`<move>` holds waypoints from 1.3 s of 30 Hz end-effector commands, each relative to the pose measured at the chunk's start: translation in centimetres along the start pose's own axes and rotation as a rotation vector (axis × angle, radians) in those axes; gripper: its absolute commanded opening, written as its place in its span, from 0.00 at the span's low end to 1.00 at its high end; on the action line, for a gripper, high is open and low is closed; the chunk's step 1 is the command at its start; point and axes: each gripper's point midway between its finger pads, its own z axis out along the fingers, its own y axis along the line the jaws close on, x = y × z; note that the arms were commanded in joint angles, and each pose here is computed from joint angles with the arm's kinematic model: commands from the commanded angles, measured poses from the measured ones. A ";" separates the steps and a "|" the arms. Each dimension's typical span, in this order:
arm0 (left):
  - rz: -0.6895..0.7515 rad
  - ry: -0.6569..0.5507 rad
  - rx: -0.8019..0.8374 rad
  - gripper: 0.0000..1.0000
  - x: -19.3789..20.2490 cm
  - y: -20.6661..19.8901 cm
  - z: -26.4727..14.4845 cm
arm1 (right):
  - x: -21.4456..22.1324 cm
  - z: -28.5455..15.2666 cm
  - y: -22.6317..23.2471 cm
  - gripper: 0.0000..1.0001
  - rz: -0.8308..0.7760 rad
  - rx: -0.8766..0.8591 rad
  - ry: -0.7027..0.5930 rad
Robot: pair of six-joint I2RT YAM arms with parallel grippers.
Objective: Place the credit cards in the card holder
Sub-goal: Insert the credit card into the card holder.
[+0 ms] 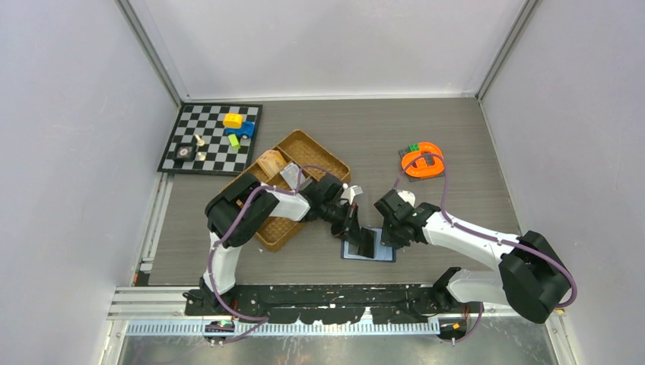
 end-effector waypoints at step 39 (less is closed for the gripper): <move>-0.011 -0.045 -0.063 0.00 -0.3 1.6 0.6 | 0.5 -0.1 -1.9 0.30 0.100 0.020 0.005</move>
